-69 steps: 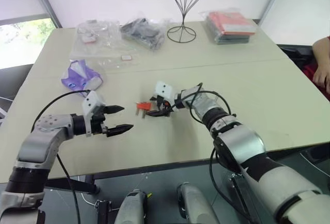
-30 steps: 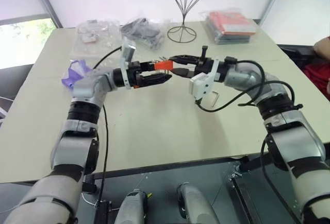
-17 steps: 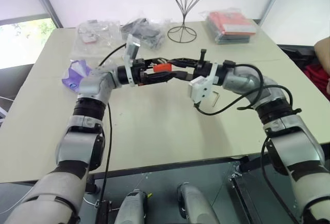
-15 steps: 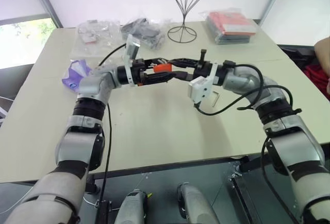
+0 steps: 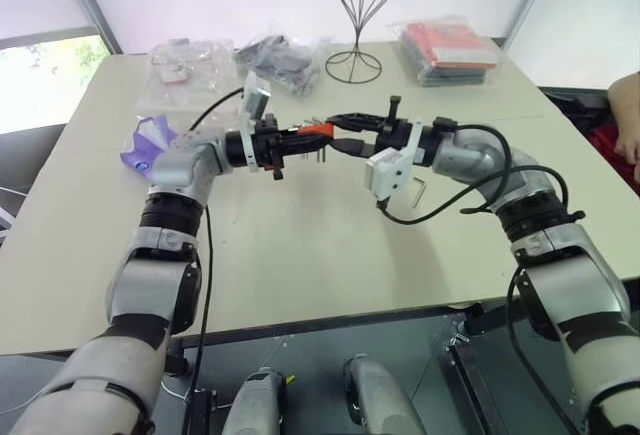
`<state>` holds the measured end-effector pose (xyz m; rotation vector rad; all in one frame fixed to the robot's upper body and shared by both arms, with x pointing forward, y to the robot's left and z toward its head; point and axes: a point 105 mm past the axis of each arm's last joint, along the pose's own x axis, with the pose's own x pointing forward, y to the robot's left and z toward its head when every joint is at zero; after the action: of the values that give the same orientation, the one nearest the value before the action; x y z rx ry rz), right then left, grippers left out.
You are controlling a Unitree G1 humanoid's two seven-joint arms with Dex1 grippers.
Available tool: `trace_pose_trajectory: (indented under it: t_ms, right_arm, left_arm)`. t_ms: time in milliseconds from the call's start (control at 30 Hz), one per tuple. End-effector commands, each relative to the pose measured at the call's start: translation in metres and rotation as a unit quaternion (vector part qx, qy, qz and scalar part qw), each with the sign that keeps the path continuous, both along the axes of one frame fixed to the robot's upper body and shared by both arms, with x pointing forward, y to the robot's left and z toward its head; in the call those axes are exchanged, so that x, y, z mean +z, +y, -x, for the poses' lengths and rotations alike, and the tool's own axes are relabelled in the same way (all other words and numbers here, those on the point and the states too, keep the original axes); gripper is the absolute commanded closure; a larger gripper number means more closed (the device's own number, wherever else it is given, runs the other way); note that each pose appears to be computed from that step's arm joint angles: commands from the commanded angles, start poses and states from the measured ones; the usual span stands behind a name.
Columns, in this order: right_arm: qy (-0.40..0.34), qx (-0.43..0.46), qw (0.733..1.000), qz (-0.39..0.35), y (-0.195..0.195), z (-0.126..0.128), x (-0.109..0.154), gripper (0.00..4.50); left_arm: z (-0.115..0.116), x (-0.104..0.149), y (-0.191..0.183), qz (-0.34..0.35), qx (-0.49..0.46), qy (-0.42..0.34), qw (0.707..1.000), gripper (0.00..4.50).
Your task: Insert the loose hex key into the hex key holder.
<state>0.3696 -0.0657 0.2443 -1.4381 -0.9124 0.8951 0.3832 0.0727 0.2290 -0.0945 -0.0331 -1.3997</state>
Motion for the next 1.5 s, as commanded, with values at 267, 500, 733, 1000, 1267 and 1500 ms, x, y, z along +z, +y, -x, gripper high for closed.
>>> trace_pose_trajectory:
  t_ms: [267, 500, 733, 1000, 1267, 1500]
  right_arm:
    - [0.012, 0.011, 1.000, 0.009, -0.004, 0.007, -0.004, 3.51]
    - [0.028, -0.017, 0.999, 0.019, -0.016, 0.002, -0.012, 0.06]
    - [0.223, -0.310, 0.909, -0.166, -0.121, -0.051, -0.030, 0.06]
    - [0.561, -0.452, 0.562, -0.407, -0.145, -0.026, -0.051, 0.06]
    - [0.536, -0.552, 0.498, -0.400, -0.144, -0.013, -0.071, 0.06]
    - [0.549, -0.585, 0.436, -0.408, -0.136, -0.016, -0.106, 0.06]
  left_arm:
    - [0.001, 0.015, 0.002, 0.003, -0.003, -0.029, 1.000, 4.42]
    - [0.001, 0.011, 0.002, -0.001, -0.003, -0.025, 1.000, 4.50]
    - [0.011, -0.018, 0.011, -0.102, -0.015, -0.077, 0.992, 4.50]
    - [0.033, -0.027, 0.006, -0.133, -0.054, -0.122, 0.982, 4.50]
    - [0.044, -0.035, -0.012, -0.092, -0.055, -0.109, 0.988, 4.50]
    - [0.046, -0.048, -0.022, -0.066, -0.040, -0.096, 0.992, 4.50]
